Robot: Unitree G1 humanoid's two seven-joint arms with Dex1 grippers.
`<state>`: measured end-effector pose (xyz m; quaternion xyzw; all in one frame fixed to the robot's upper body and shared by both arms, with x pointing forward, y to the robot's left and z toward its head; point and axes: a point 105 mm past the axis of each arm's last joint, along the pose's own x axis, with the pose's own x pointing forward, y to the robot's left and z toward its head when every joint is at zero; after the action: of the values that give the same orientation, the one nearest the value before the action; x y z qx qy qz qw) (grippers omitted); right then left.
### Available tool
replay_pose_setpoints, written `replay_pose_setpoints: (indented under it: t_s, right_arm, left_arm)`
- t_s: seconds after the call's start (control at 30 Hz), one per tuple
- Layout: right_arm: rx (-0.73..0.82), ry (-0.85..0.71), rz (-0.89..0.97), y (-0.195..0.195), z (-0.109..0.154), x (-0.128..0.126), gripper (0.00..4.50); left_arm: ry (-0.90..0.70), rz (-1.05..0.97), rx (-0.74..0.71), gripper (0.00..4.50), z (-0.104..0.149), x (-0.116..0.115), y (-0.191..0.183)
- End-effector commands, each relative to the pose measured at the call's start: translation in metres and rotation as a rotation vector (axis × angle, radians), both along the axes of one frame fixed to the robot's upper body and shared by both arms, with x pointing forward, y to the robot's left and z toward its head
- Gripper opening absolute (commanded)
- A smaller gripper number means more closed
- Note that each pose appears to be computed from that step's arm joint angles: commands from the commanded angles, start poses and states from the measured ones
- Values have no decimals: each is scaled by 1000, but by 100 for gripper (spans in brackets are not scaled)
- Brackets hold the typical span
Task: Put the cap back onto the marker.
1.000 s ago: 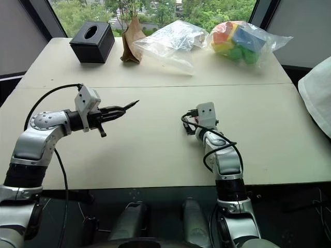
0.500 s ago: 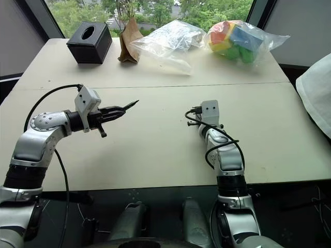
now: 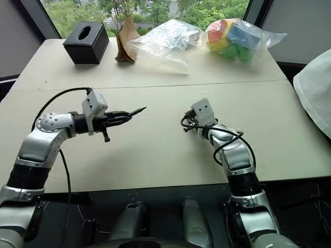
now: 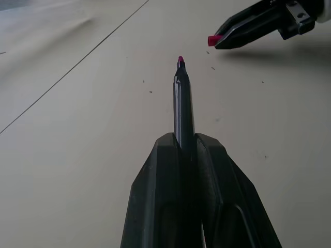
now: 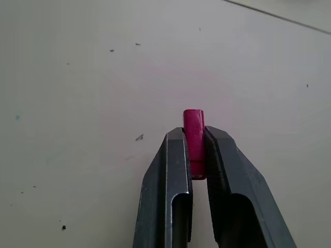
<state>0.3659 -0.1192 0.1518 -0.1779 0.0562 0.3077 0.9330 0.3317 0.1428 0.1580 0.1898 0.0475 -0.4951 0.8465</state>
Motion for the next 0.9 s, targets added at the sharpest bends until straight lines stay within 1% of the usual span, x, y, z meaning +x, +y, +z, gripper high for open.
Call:
replay_pose_setpoints:
  t_s: [0.03,0.17,0.33,0.57,0.9]
  right_arm:
    - [-103,-166,344,32,42,-30,1]
    - [-168,-145,487,39,42,-42,1]
    - [-205,-121,568,45,38,-48,1]
    - [-211,-126,590,48,40,-48,1]
    - [-219,-132,571,42,43,-43,1]
  left_arm:
    - [-54,-84,5,0,13,-5,-9]
    - [-63,-140,15,0,17,-10,-17]
    - [-92,-181,19,0,24,-14,-26]
    - [-124,-215,52,0,26,-20,-32]
    - [-114,-224,61,0,25,-23,-33]
